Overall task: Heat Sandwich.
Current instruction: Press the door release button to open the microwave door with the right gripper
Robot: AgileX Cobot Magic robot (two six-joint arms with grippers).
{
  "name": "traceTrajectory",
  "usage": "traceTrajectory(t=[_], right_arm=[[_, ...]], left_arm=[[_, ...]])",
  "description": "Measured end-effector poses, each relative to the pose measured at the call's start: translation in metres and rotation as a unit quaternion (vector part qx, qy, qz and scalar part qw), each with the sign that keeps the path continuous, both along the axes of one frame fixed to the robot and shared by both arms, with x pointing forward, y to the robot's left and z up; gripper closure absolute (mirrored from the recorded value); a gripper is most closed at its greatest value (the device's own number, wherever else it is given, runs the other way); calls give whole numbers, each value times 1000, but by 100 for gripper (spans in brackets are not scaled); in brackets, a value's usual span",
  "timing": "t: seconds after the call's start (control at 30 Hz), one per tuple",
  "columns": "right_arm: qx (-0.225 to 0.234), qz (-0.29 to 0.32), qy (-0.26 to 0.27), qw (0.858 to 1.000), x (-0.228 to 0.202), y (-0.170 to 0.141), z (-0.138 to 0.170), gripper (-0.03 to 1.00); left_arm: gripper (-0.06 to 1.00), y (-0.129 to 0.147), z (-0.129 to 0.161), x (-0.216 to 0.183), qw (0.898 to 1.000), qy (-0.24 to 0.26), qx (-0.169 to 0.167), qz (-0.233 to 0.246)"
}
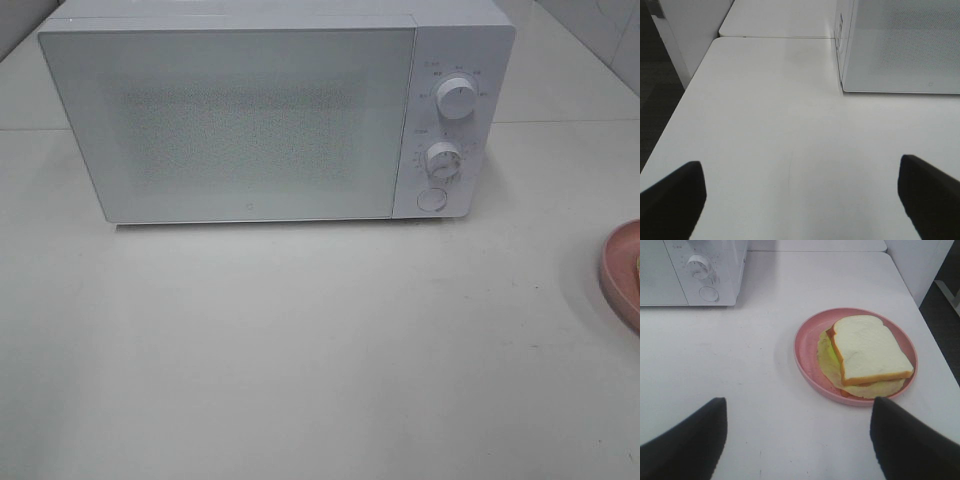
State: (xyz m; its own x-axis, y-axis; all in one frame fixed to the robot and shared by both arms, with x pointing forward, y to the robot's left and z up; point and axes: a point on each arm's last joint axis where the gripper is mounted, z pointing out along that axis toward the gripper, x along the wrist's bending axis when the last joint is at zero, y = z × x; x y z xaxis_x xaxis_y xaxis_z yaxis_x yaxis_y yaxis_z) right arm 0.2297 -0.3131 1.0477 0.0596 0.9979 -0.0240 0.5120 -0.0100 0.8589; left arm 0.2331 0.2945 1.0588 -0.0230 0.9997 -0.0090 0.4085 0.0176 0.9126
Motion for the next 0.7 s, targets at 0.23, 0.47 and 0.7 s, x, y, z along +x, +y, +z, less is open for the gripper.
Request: traceTrajectory(t=[0.23,0.47,0.7], right_arm=[[0,0,0,1000,0,0,0,20],[0,0,0,1000,0,0,0,20],[1,0,-15,1000,-3,0,8,20]], left_arm=[[-3,0,0,0,1000,0,0,0],[-3,0,0,0,1000,0,0,0],[-3,0,0,0,1000,0,0,0]])
